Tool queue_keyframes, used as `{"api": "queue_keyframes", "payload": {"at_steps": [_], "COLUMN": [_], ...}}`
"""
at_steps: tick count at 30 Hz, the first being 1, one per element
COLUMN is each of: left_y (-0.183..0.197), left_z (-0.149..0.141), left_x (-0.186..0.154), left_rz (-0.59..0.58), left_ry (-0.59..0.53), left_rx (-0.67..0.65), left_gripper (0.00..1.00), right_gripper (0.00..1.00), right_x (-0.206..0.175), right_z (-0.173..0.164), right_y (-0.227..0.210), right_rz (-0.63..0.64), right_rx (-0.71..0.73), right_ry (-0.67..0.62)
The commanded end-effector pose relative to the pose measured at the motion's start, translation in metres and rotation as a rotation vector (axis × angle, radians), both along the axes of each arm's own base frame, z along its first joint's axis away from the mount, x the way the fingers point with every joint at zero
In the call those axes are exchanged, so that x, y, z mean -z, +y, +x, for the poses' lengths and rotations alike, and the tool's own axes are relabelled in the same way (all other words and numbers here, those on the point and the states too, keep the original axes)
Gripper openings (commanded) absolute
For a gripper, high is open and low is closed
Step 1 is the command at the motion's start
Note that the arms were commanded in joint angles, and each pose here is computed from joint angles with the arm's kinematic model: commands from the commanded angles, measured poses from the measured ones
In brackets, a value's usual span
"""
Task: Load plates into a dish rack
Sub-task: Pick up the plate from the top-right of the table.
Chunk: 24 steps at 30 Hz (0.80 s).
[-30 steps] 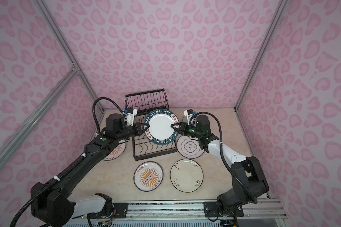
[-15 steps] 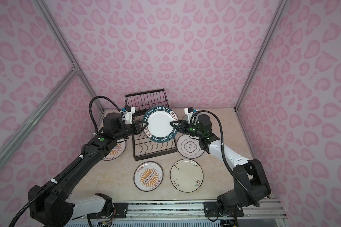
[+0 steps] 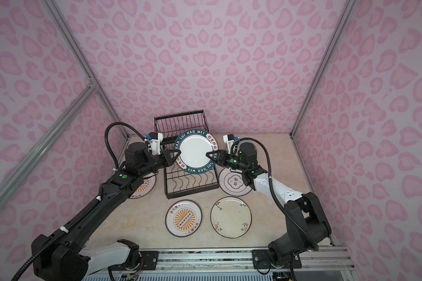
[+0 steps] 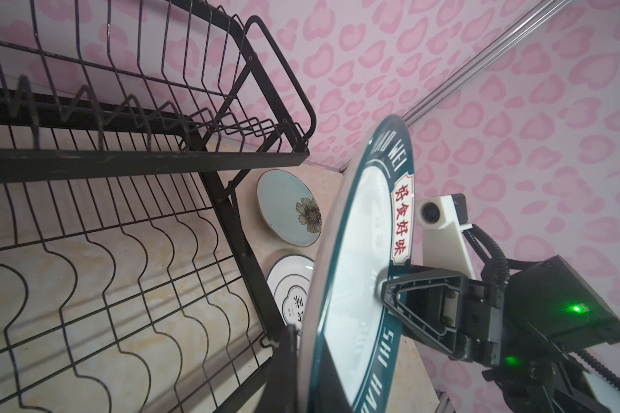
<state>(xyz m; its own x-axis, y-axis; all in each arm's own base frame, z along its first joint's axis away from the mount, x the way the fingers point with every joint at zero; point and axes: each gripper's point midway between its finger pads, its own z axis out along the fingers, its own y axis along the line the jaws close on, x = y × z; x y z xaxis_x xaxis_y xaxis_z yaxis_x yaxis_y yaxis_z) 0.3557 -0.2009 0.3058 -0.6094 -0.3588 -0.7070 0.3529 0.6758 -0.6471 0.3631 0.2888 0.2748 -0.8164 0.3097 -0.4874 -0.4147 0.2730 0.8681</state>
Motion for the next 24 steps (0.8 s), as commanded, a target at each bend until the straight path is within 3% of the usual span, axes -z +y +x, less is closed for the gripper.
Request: {"api": "queue_keyframes", "payload": {"at_steps": [1,8,12,13,15,17,21,24], "left_y": [0.0,-0.005,-0.004,-0.003,0.0,0.006,0.027,0.051], "left_z": [0.006,0.006,0.006,0.006,0.006,0.006,0.002,-0.002], "left_x": [-0.015,-0.01,-0.01,-0.011,-0.013,-0.016,-0.022,-0.023], "left_rz": [-0.027,-0.041,-0.028,-0.026,-0.023,-0.016,0.044,0.09], "left_ry": [-0.066,-0.059,-0.057,-0.06,-0.062,-0.065,-0.097,-0.102], "left_rx": [-0.017,0.01,0.005,0.004,-0.015,-0.047,-0.137,-0.234], "left_gripper": [0.04,0.04,0.04,0.08,0.35,0.5,0.6,0.62], "right_gripper": [0.18,0.0,0.0,0.0,0.0,0.0,0.0,0.0], "right_x": [-0.015,-0.023,-0.027,-0.028,-0.031,-0.034,-0.05,-0.063], "right_z": [-0.003,-0.001,0.0,0.001,0.002,0.005,0.011,0.017], "right_y": [0.005,0.006,0.006,0.005,0.004,0.002,0.001,0.001], "right_rz": [0.025,-0.001,-0.015,-0.02,-0.037,-0.055,-0.085,-0.108], "right_rx": [-0.033,-0.033,-0.025,-0.019,-0.005,0.012,0.026,0.044], "right_ry": [-0.05,-0.064,-0.074,-0.078,-0.086,-0.095,-0.134,-0.157]}}
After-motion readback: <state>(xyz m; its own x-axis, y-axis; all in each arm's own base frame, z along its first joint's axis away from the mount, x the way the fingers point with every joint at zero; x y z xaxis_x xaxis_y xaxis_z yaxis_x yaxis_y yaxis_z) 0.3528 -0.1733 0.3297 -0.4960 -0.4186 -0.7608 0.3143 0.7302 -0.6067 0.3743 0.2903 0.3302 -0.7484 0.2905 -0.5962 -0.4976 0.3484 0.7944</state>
